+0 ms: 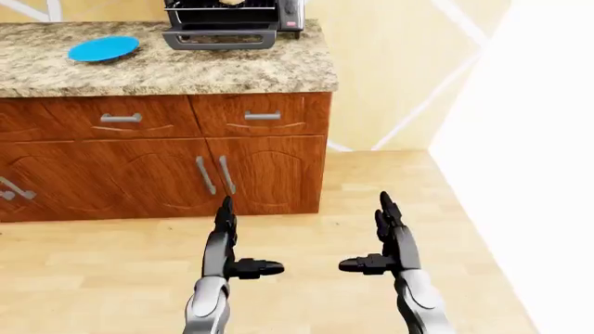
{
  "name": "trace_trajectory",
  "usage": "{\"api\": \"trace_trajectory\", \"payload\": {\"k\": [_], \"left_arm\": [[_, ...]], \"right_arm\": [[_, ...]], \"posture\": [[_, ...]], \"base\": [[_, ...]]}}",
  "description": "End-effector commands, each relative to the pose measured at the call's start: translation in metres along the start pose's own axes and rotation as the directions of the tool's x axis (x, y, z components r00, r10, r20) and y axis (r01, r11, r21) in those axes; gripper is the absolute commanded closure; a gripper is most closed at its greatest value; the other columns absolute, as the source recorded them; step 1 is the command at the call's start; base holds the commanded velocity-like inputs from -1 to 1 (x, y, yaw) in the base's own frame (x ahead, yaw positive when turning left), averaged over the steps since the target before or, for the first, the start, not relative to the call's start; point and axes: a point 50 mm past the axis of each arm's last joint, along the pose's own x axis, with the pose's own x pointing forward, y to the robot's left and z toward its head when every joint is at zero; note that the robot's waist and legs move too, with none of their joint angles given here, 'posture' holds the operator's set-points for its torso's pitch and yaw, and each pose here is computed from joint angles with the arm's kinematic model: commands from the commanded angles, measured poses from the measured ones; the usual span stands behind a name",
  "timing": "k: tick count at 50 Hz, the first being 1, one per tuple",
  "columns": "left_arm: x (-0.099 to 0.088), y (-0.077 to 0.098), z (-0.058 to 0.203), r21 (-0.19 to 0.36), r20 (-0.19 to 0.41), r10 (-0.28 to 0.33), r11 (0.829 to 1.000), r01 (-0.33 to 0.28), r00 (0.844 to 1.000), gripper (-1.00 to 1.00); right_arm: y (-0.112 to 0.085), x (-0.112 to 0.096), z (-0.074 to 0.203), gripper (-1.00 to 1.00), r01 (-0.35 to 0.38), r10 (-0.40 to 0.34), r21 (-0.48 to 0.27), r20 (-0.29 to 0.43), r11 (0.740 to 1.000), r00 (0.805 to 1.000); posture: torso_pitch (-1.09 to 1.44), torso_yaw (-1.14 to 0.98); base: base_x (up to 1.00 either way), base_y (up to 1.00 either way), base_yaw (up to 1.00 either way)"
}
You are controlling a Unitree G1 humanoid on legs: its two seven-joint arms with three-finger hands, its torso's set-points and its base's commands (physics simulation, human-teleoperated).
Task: Pick the bread from the rack and place it on the plate on the counter.
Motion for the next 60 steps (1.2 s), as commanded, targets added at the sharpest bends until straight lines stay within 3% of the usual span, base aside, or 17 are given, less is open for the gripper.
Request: {"api": "trace_trajectory", "payload": {"k": [1, 7, 13, 17, 24, 30, 43, 60], "left_arm": [[0.000, 0.000, 0.062, 0.020, 0.215, -0.003, 1.000, -0.002, 0.977, -1.00], [-0.005, 0.005, 0.104, 0.062, 0.262, -0.009, 0.998, -0.007, 0.965, -1.00], [-0.009, 0.010, 0.156, 0.101, 0.352, -0.012, 0.995, -0.026, 0.936, -1.00], [-0.011, 0.013, 0.197, 0.121, 0.431, -0.005, 0.991, -0.053, 0.902, -1.00], [-0.015, 0.015, 0.222, 0.140, 0.477, -0.011, 0.988, -0.064, 0.879, -1.00], [-0.029, 0.021, 0.237, 0.142, 0.512, 0.016, 0.985, -0.103, 0.859, -1.00], [-0.035, 0.026, 0.239, 0.147, 0.527, 0.044, 0.979, -0.142, 0.849, -1.00], [-0.035, 0.028, 0.239, 0.158, 0.525, 0.050, 0.975, -0.155, 0.849, -1.00]], "right_arm": [[0.001, 0.003, 0.062, -1.00, -0.008, 0.009, -0.006, 0.227, 1.000, 0.974], [0.001, -0.002, 0.104, -1.00, -0.019, 0.033, -0.048, 0.310, 0.999, 0.950], [0.003, -0.010, 0.149, -1.00, -0.036, 0.071, -0.097, 0.391, 0.995, 0.918], [0.008, -0.013, 0.183, -1.00, -0.045, 0.097, -0.125, 0.448, 0.991, 0.889], [0.015, -0.022, 0.218, -1.00, -0.064, 0.120, -0.125, 0.518, 0.990, 0.847], [0.014, -0.029, 0.226, -1.00, -0.062, 0.121, -0.126, 0.539, 0.990, 0.834], [0.010, -0.032, 0.229, -1.00, -0.053, 0.113, -0.123, 0.553, 0.991, 0.826], [0.009, -0.036, 0.231, -1.00, -0.054, 0.114, -0.123, 0.561, 0.991, 0.820]], "posture": [[0.00, 0.00], [0.00, 0.00], [0.00, 0.00], [0.00, 0.00], [0.00, 0.00], [0.00, 0.00], [0.00, 0.00], [0.00, 0.00]], "base": [[0.00, 0.00, 0.00], [0.00, 0.00, 0.00], [0.00, 0.00, 0.00], [0.00, 0.04, 0.00], [0.07, 0.35, 0.00], [0.15, 0.41, 0.00], [0.17, 0.41, 0.00], [0.27, 0.40, 0.00]]}}
